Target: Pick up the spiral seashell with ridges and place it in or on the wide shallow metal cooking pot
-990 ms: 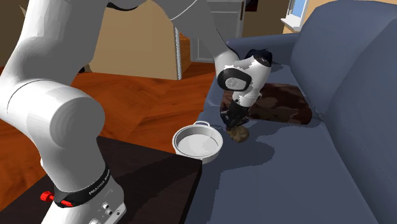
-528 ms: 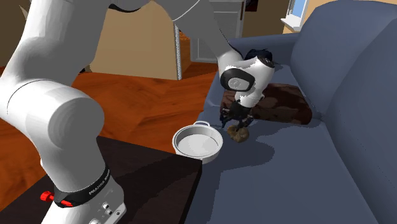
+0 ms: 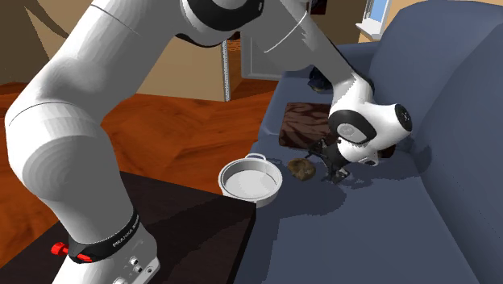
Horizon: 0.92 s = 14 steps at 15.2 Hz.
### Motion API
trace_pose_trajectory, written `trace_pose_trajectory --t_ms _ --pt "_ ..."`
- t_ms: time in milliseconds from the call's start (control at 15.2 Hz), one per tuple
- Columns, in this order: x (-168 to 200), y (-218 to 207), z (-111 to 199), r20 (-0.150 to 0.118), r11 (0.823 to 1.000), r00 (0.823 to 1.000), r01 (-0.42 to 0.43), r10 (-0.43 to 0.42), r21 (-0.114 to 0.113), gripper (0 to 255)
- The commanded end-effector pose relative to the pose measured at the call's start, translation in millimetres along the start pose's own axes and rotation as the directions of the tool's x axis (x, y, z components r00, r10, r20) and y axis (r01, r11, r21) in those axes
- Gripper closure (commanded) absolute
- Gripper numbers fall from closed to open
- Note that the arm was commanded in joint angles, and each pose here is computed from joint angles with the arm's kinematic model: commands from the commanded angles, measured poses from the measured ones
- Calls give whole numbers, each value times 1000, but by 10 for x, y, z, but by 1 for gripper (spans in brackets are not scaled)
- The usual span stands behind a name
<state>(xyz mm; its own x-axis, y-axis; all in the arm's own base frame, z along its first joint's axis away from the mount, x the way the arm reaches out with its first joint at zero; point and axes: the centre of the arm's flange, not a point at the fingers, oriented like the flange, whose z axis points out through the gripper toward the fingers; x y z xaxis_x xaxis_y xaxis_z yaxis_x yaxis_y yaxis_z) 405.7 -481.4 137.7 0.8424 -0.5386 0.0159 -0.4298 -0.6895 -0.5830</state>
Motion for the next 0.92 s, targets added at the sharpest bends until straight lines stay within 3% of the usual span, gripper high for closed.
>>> trace_pose_trajectory --t_ms 0,396,858 --pt "9 59 62 -10 999 999 -44 45 21 0" --pt "12 52 356 -10 999 999 -44 45 21 0" --pt "12 52 356 -10 999 999 -44 45 21 0"
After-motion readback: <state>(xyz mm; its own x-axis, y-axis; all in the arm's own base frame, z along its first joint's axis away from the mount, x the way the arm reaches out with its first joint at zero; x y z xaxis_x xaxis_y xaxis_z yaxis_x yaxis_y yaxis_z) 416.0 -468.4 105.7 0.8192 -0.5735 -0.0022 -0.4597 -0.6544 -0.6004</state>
